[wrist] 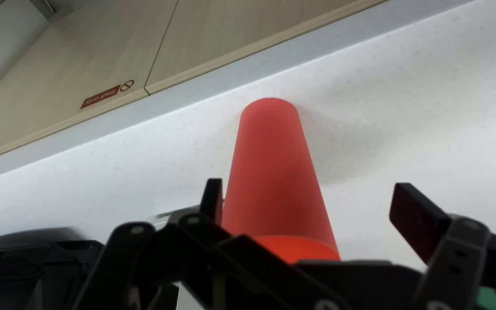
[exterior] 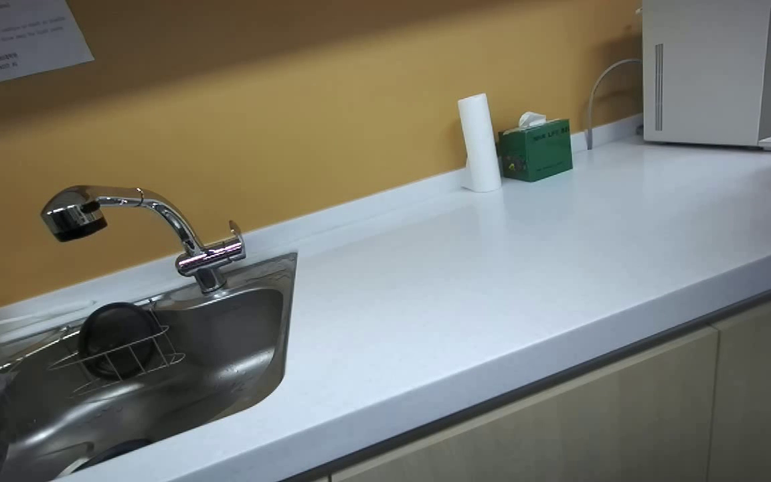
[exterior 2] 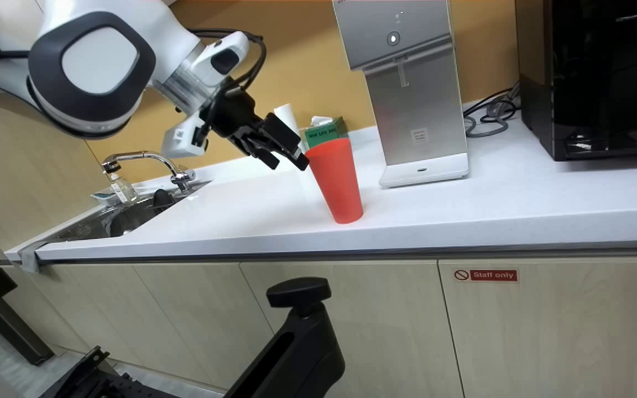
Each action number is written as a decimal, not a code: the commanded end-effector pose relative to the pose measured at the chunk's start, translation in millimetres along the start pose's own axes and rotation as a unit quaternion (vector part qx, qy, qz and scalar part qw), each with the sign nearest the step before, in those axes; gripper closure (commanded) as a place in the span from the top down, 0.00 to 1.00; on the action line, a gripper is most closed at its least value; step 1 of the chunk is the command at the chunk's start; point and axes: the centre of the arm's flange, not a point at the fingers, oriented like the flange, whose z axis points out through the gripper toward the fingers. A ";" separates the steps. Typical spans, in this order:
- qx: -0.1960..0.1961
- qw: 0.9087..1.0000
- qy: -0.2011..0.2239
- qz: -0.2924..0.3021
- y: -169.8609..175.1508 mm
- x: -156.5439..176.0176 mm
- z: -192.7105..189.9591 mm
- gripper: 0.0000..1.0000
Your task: Pick up the orange cup and place it under the nozzle of the coffee machine
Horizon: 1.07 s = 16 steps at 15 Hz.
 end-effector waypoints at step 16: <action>-0.011 0.996 0.083 0.034 8.8 -13.8 84.7 1.00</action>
